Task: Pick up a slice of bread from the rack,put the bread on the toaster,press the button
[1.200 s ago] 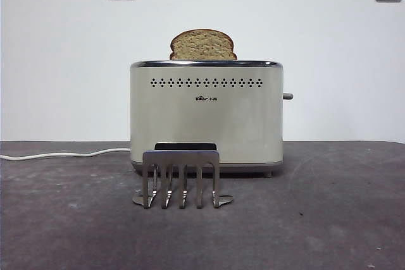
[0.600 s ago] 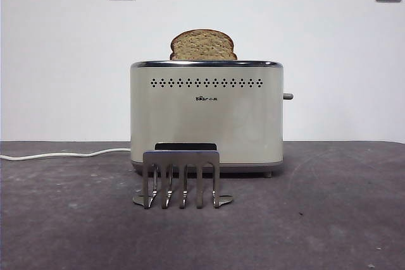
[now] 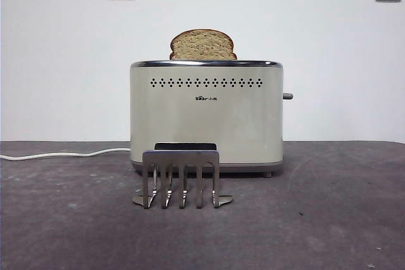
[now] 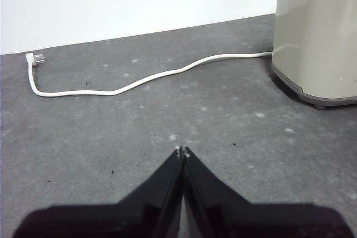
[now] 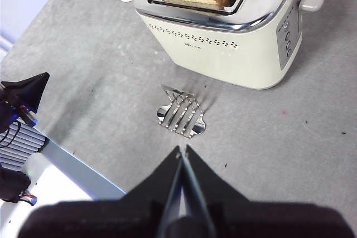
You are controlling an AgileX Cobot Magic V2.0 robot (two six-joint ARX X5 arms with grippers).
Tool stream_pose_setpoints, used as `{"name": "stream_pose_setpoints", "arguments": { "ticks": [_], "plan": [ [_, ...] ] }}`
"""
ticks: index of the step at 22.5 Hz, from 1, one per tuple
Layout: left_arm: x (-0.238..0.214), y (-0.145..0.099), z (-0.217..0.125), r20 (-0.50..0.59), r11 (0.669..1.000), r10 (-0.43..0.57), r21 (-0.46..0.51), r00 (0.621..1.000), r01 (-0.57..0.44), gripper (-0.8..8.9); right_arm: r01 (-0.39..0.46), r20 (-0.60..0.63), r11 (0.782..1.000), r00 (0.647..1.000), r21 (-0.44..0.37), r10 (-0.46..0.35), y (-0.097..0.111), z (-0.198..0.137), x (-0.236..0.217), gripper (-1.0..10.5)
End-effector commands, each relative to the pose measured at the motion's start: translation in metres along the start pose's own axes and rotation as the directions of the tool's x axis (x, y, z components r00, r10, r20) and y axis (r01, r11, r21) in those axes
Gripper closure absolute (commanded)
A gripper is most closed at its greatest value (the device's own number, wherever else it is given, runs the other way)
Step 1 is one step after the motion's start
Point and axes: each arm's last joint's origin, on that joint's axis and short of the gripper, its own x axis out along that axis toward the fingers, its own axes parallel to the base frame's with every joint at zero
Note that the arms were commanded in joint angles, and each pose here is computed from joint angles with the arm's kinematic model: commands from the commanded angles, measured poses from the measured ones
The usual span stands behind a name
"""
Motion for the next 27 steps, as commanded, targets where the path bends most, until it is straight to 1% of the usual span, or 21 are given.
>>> {"name": "stream_pose_setpoints", "arguments": {
  "ticks": [1,6,7,9,10,11,13,15,17,19,22,24,27],
  "plan": [
    [0.001,0.0,-0.004,-0.012,1.0,0.005,-0.009,1.0,-0.005,8.16,-0.001,0.0,1.0,1.0,-0.011,0.001,0.0,0.0,0.001,9.5],
    [0.001,0.0,-0.004,-0.012,1.0,0.005,-0.009,1.0,-0.005,8.16,0.0,0.0,1.0,1.0,-0.014,0.0,0.0,0.0,0.001,9.5],
    [0.001,0.0,-0.004,-0.012,1.0,0.005,-0.009,1.0,-0.005,8.16,0.013,0.004,0.998,1.0,-0.055,-0.012,-0.001,0.0,0.0,9.5],
    [0.001,0.0,-0.004,-0.012,1.0,0.005,-0.009,1.0,-0.005,8.16,0.096,0.049,0.991,0.995,-0.093,-0.092,0.0,-0.003,-0.01,9.5],
    [0.001,0.0,-0.004,-0.012,1.0,0.005,-0.009,1.0,-0.005,8.16,0.136,0.106,0.985,0.987,-0.11,-0.124,0.002,-0.005,-0.016,9.5],
    [0.001,0.0,-0.004,-0.012,1.0,0.005,-0.009,1.0,-0.005,8.16,0.161,0.179,0.979,0.974,-0.125,-0.137,0.005,-0.007,-0.022,9.5],
    [0.001,0.0,-0.004,-0.012,1.0,0.005,-0.009,1.0,-0.005,8.16,0.209,0.318,0.967,0.935,-0.145,-0.155,0.009,-0.018,-0.027,9.5],
    [0.001,0.0,-0.004,-0.012,1.0,0.005,-0.009,1.0,-0.005,8.16,0.253,0.416,0.95,0.896,-0.184,-0.158,0.007,-0.035,-0.022,9.5],
    [0.001,0.0,-0.004,-0.012,1.0,0.005,-0.009,1.0,-0.005,8.16,0.29,0.487,0.933,0.859,-0.215,-0.155,-0.001,-0.057,-0.008,9.5],
    [0.001,0.0,-0.004,-0.012,1.0,0.005,-0.009,1.0,-0.005,8.16,0.351,0.534,0.918,0.821,-0.188,-0.204,-0.012,-0.082,0.009,9.5],
    [0.001,0.0,-0.004,-0.012,1.0,0.005,-0.009,1.0,-0.005,8.16,0.386,0.576,0.912,0.78,-0.137,-0.243,-0.023,-0.107,0.027,9.5],
    [0.001,0.0,-0.004,-0.012,1.0,0.005,-0.009,1.0,-0.005,8.16,0.414,0.6,0.905,0.749,-0.094,-0.28,-0.031,-0.123,0.038,9.5],
    [0.001,0.0,-0.004,-0.012,1.0,0.005,-0.009,1.0,-0.005,8.16,0.474,0.617,0.88,0.702,-0.031,-0.356,-0.04,-0.146,0.052,9.5]
  ]
}}
